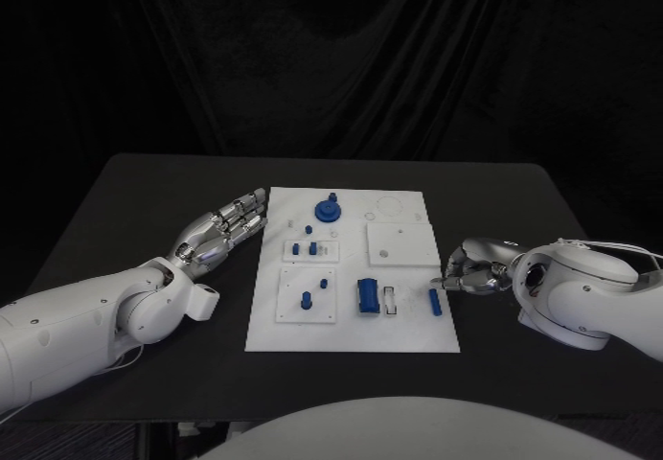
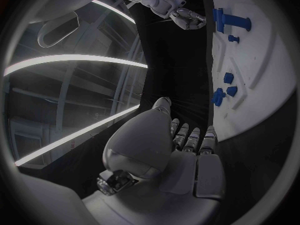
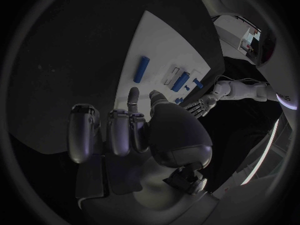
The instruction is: Assemble the parts on the task board
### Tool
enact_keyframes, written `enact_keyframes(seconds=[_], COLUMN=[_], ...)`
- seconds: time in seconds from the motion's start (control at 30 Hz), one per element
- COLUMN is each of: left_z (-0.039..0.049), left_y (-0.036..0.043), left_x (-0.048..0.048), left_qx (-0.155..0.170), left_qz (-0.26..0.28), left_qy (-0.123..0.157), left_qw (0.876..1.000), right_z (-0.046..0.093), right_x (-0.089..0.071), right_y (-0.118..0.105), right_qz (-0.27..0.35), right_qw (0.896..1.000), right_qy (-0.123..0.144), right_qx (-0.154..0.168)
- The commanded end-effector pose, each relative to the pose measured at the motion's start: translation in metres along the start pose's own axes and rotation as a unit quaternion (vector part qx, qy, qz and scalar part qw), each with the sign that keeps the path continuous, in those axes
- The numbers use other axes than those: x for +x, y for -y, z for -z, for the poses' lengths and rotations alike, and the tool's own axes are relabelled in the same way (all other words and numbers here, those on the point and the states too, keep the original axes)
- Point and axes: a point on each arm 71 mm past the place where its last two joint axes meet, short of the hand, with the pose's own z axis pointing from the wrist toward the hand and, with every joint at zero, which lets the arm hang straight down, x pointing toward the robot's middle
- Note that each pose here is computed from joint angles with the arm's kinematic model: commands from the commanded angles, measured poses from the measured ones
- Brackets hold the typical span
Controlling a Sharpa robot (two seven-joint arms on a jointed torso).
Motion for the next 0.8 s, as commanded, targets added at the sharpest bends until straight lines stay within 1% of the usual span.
enact_keyframes(seconds=[0.03, 0.5, 0.8], left_z=[0.0002, 0.0002, -0.0002], left_y=[0.0005, 0.0003, 0.0000], left_x=[0.0007, 0.0001, 0.0003], left_qx=[0.005, 0.004, 0.004], left_qz=[0.001, 0.002, 0.003], left_qy=[0.000, -0.001, -0.003], left_qw=[1.000, 1.000, 1.000], right_z=[-0.001, -0.006, -0.010], right_x=[0.002, 0.017, 0.026], right_y=[0.002, -0.002, -0.002], right_qz=[0.041, 0.042, 0.045], right_qw=[0.999, 0.999, 0.999], right_qy=[-0.002, -0.012, -0.024], right_qx=[0.019, 0.012, 0.010])
